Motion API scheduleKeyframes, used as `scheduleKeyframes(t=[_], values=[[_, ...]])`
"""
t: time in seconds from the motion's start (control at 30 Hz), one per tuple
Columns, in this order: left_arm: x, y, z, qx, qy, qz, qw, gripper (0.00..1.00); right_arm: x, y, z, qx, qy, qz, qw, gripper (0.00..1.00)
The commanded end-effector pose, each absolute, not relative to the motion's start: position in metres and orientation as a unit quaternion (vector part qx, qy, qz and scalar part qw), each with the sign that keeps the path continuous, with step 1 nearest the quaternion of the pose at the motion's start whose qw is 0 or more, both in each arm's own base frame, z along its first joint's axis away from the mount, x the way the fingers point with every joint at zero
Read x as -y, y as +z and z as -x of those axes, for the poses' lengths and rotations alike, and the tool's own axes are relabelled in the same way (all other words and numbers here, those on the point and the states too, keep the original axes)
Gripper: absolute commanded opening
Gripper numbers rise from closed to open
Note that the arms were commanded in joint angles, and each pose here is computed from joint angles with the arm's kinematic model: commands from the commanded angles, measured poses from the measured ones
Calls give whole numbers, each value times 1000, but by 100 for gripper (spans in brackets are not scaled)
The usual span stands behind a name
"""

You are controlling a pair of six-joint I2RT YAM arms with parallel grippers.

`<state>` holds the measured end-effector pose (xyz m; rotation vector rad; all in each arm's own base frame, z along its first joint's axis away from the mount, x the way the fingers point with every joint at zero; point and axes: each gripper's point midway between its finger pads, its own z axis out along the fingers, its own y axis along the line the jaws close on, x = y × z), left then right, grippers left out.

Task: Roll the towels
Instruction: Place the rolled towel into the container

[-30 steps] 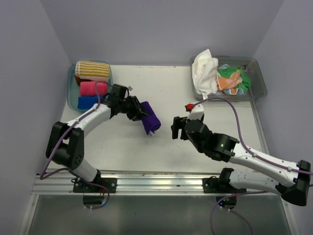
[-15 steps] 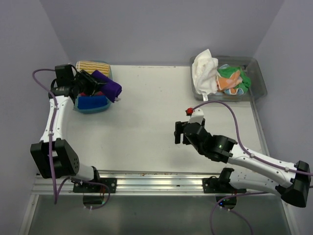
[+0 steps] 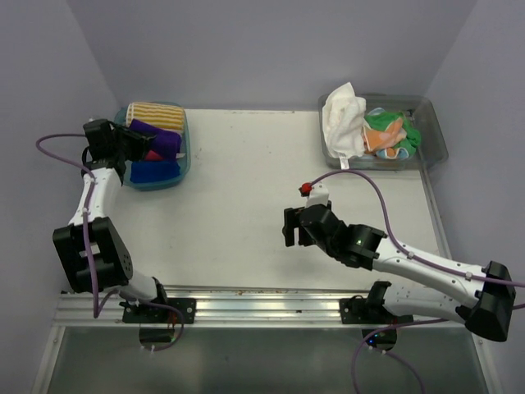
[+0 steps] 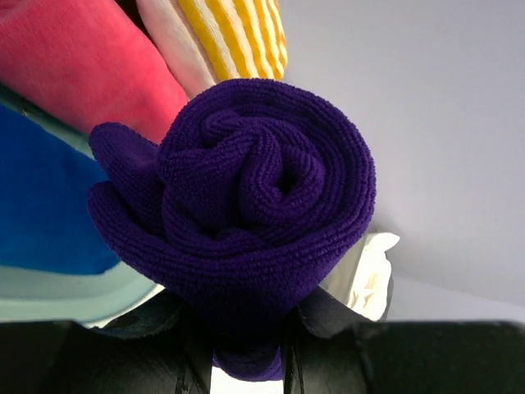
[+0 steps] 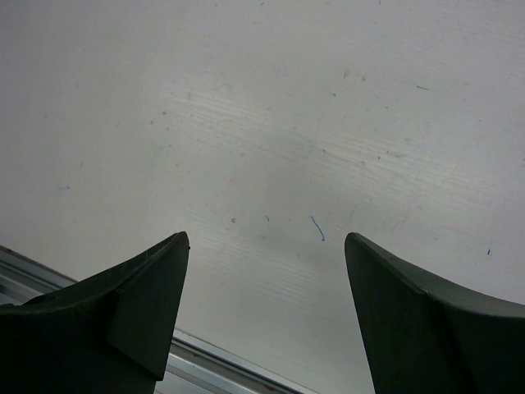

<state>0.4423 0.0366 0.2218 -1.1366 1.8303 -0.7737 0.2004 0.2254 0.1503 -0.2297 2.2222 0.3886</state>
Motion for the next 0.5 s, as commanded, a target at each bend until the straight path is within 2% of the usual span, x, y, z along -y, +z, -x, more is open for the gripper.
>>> scheduleKeyframes(t=[0.0, 0.47], values=[[-58, 238, -470, -688, -312, 443, 483, 12, -236, 154, -202, -884, 178, 85, 423, 80], [-82, 192, -471, -659, -268, 510, 483, 14, -240, 139, -203, -894, 166, 86, 406, 80]])
